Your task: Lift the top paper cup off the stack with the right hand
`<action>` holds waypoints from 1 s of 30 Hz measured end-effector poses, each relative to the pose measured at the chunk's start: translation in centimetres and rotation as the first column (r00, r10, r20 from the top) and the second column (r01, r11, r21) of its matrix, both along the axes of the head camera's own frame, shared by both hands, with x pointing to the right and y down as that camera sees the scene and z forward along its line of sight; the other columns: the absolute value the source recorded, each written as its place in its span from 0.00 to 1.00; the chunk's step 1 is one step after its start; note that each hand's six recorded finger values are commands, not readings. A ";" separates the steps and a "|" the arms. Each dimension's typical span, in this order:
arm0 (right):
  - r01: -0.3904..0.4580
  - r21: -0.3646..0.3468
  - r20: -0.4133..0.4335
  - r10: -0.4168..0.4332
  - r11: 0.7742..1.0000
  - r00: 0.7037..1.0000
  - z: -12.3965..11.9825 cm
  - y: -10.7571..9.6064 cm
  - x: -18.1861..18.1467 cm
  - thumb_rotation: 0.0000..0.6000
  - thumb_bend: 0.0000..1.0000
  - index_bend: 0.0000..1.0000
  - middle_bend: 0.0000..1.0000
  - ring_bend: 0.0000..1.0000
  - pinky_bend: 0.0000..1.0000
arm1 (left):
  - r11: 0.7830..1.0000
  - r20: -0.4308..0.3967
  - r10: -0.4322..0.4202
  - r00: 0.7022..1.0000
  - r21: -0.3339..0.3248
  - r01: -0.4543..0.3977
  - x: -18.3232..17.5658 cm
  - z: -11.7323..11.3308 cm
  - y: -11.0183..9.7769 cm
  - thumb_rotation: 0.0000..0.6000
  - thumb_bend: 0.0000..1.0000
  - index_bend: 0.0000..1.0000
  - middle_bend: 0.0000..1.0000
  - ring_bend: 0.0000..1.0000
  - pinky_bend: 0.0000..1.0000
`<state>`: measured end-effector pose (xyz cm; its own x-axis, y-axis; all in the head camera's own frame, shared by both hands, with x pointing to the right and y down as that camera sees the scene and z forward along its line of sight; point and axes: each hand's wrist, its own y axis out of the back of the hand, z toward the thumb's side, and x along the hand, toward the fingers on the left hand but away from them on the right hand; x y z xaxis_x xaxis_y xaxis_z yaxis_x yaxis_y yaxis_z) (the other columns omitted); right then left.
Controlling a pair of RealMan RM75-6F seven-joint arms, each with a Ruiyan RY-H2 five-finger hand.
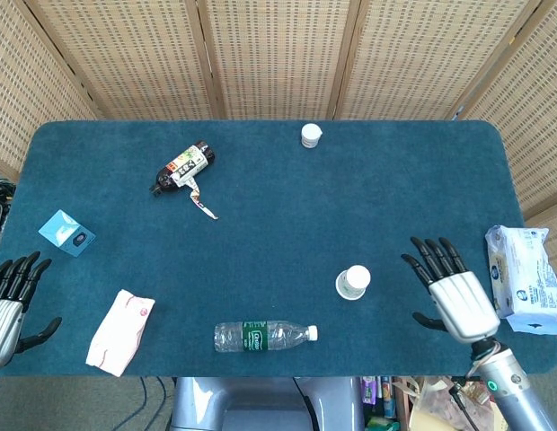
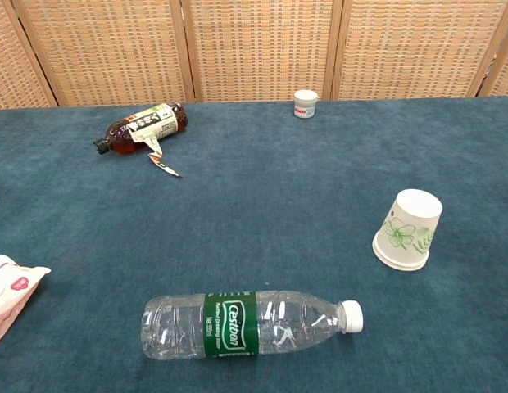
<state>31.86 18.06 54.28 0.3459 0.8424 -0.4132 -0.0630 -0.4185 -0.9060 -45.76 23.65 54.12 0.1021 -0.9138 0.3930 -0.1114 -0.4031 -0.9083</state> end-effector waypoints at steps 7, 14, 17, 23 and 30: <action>0.085 -0.073 -0.046 -0.088 0.994 0.995 1.7 -1.5 -4.2 1.00 0.13 0.16 0.03 0.00 0.00 | 1.000 0.000 0.001 1.000 -0.004 -0.001 0.0 0.2 0.0 1.00 0.27 0.00 0.00 0.00 0.00; 0.105 -0.141 -0.036 -0.111 0.984 0.993 3.4 -2.3 -7.5 1.00 0.13 0.20 0.05 0.00 0.00 | 1.000 -0.008 0.004 1.000 -0.010 -0.004 0.1 0.2 0.0 1.00 0.27 0.00 0.00 0.00 0.00; 0.106 -0.175 -0.037 -0.114 0.979 0.993 4.3 -2.6 -8.9 1.00 0.18 0.21 0.06 0.00 0.00 | 1.000 -0.008 0.004 1.000 -0.013 -0.004 0.1 0.3 0.0 1.00 0.27 0.00 0.00 0.00 0.00; 0.137 -0.222 -0.066 -0.155 0.965 0.986 5.9 -3.0 -11.4 1.00 0.23 0.22 0.07 0.00 0.00 | 1.000 -0.006 0.006 1.000 -0.019 -0.006 0.1 0.5 -0.1 1.00 0.27 0.00 0.00 0.00 0.00; 0.147 -0.261 -0.128 -0.185 0.954 0.974 7.1 -3.6 -12.6 1.00 0.26 0.26 0.10 0.00 0.00 | 1.000 -0.006 0.006 1.000 -0.024 -0.006 0.1 0.6 -0.1 1.00 0.27 0.00 0.00 0.00 0.00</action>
<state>19.25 14.49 61.38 0.3906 0.6425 -0.6593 -0.2776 -0.6006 -0.7498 -45.63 23.50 54.74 0.1101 -0.9036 0.4139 -0.1141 -0.4252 -0.8979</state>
